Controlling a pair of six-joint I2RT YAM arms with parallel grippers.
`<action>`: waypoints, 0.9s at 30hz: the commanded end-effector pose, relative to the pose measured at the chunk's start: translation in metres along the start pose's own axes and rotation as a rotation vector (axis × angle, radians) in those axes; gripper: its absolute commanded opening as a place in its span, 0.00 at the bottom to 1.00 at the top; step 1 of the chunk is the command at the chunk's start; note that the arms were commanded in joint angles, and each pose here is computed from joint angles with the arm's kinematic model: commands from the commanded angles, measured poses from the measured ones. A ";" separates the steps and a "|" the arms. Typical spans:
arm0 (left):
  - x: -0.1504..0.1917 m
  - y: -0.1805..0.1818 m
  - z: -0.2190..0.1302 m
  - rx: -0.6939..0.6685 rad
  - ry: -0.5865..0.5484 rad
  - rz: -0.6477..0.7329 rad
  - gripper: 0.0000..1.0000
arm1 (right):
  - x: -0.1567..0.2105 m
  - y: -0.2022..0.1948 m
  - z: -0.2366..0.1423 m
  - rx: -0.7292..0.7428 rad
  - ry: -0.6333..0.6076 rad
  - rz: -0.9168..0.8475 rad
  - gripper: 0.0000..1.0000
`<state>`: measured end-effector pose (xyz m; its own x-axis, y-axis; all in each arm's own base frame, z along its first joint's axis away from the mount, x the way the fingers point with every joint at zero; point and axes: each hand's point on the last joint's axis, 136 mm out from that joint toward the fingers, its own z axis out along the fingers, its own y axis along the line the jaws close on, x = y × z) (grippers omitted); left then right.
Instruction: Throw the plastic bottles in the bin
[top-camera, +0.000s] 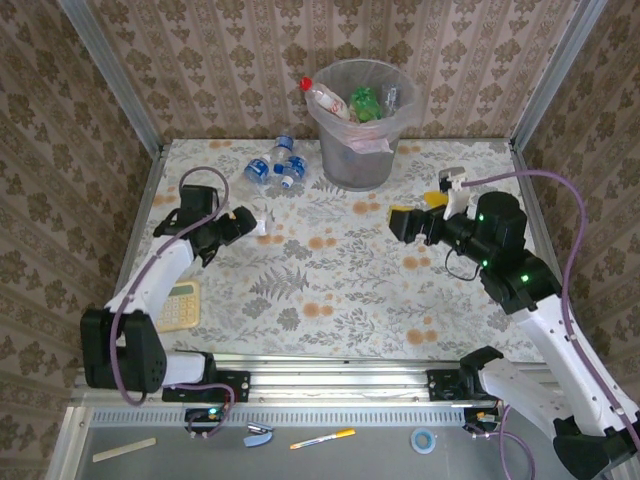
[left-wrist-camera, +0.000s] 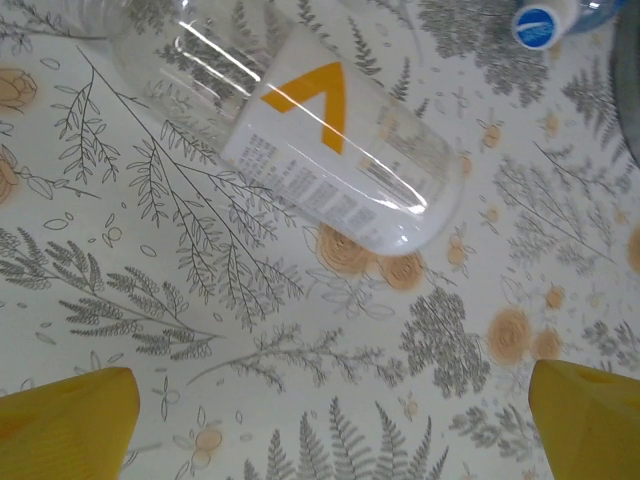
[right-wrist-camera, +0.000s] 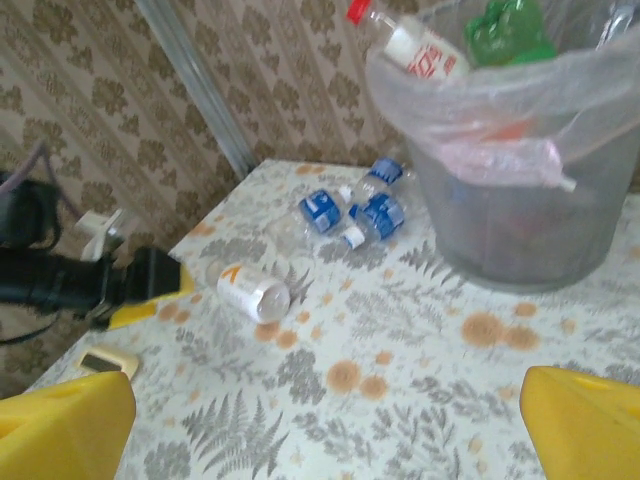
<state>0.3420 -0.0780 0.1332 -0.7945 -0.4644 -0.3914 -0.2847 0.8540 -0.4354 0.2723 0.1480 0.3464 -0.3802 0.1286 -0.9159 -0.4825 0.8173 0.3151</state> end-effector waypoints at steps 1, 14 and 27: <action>-0.008 0.001 0.018 0.017 0.006 -0.099 1.00 | 0.028 0.009 -0.007 -0.038 0.066 0.039 1.00; -0.003 0.030 0.082 -0.067 0.096 -0.236 0.99 | 0.067 0.013 -0.024 -0.054 0.113 0.069 1.00; 0.021 0.060 0.103 -0.107 0.158 -0.272 0.80 | 0.073 0.008 -0.027 -0.035 0.109 0.060 1.00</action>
<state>0.3683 -0.0631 0.0310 -0.7517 -0.6404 -0.1579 -0.5355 0.7323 -0.4206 0.2225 0.1505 0.2930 -0.4836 0.1094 -0.8684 -0.4928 0.7859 0.3734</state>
